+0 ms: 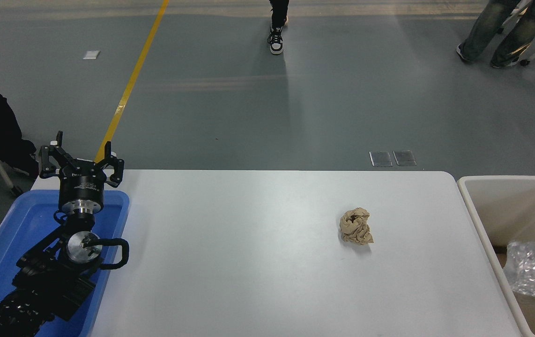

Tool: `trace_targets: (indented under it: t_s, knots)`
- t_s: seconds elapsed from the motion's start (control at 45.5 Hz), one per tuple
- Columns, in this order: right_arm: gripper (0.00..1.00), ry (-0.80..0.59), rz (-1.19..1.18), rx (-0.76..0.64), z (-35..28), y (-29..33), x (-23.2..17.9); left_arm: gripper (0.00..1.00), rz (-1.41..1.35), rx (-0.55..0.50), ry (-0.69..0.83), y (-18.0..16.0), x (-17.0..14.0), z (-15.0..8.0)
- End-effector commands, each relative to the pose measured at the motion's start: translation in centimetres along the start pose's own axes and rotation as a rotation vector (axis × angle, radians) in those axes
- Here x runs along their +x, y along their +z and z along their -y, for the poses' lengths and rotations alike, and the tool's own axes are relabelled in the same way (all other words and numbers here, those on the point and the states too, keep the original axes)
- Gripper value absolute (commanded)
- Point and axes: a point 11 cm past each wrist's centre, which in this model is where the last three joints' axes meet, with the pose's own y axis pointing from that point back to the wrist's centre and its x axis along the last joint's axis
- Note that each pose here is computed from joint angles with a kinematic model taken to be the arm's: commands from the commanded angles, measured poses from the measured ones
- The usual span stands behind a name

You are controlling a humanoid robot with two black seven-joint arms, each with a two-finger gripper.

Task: Pick up foil plate and place in dustbin

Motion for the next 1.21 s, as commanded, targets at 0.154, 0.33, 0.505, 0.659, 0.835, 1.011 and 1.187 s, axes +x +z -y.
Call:
trace_targets:
  t_s: [0.154, 0.33, 0.505, 0.659, 0.835, 1.011, 1.187]
  knots:
    - [0.99, 0.053, 0.073, 0.063, -2.9, -0.2, 8.5, 0.99, 0.001, 0.002, -0.002, 0.0, -0.1, 0.1]
    - [1.00, 0.021, -0.058, 0.253, -9.8, -4.6, 14.2, 0.99, 0.002, 0.003, -0.003, 0.0, -0.1, 0.1]
    - [1.00, -0.102, -0.238, 0.435, -19.1, -11.7, 17.1, 0.99, 0.001, 0.003, -0.002, 0.0, 0.0, 0.0]
    - [1.00, -0.226, -0.348, 0.544, -26.6, -17.7, 17.9, 0.99, 0.001, 0.003, -0.001, 0.0, 0.0, 0.0]
    - [1.00, -0.360, -0.488, 0.616, -33.5, -22.8, 15.5, 0.99, 0.000, 0.002, 0.000, 0.0, 0.0, 0.0]
    - [1.00, -0.479, -0.517, 0.672, -37.1, -26.5, 12.8, 0.99, 0.000, 0.001, 0.000, 0.0, 0.0, 0.0]
    - [1.00, -0.529, -0.550, 0.696, -39.1, -29.3, 10.4, 0.99, 0.000, -0.001, 0.000, 0.0, 0.0, 0.0]
